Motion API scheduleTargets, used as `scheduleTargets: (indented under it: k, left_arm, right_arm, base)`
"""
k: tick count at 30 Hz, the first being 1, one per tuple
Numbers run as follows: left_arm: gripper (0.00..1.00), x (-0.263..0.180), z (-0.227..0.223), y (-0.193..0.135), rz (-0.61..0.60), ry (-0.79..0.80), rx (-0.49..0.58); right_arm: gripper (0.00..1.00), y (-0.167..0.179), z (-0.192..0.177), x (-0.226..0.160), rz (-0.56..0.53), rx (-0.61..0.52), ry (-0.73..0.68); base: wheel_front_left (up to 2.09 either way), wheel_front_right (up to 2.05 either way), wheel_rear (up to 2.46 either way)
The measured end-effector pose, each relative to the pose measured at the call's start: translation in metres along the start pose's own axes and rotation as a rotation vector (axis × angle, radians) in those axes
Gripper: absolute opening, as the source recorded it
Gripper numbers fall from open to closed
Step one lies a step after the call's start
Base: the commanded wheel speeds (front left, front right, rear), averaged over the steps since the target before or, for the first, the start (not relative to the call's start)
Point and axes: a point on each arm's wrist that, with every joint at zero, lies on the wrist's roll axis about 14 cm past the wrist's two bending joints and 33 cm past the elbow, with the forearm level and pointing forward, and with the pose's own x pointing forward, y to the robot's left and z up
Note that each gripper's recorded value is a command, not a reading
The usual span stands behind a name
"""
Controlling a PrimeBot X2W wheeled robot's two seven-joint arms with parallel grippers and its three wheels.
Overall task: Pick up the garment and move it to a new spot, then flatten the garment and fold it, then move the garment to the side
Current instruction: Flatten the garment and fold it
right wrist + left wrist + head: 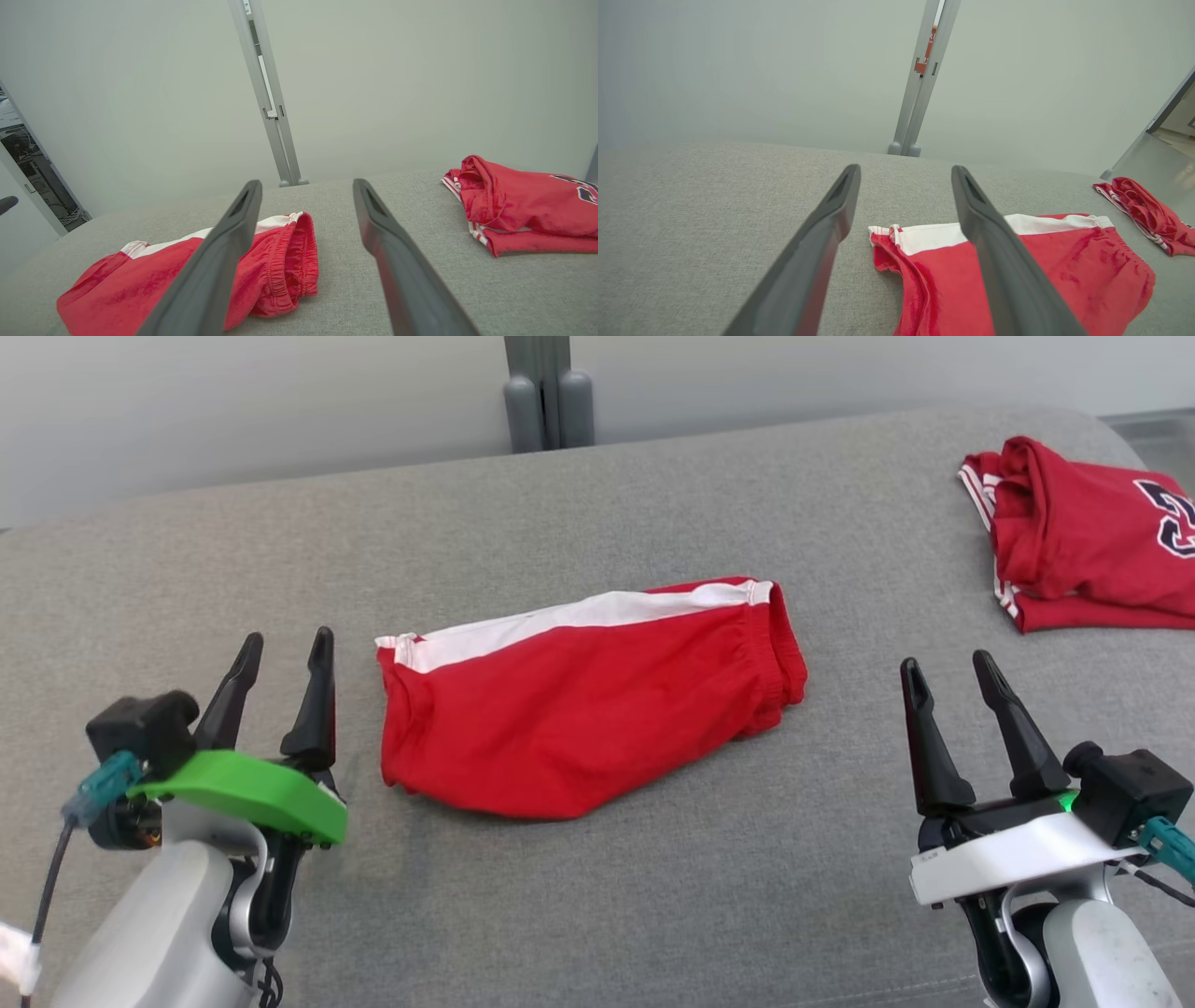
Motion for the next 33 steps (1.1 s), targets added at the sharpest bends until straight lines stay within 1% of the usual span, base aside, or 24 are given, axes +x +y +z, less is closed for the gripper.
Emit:
scheduleTargets:
  k: [9,14,17,23,29,33]
  left_arm:
    - [1.0,-0.043,0.034,0.02,0.1,-0.151,0.094]
    - [1.0,-0.068,0.042,0.034,0.162,-0.195,0.113]
    - [1.0,-0.083,0.044,0.039,0.184,-0.212,0.144]
    - [1.0,-0.104,0.033,0.044,0.209,-0.188,0.202]
    - [1.0,-0.116,0.017,0.042,0.218,-0.153,0.217]
    - [1.0,-0.118,0.013,0.039,0.215,-0.149,0.208]
  right_arm:
    - [1.0,0.015,0.004,-0.004,0.046,-0.007,-0.01]
    - [1.0,0.02,0.008,-0.005,0.068,-0.016,-0.019]
    - [1.0,0.022,0.01,-0.008,0.079,-0.025,-0.022]
    - [1.0,0.022,0.007,-0.016,0.081,-0.036,-0.012]
    - [1.0,0.017,0.0,-0.027,0.06,-0.036,0.012]
    - [1.0,0.018,-0.002,-0.032,0.068,-0.082,0.027]
  base:
    - [0.0,0.0,0.0]
    - [0.0,0.0,0.0]
    - [0.0,0.0,0.0]
    - [0.0,0.0,0.0]
    - [0.0,0.0,0.0]
    - [0.0,0.0,0.0]
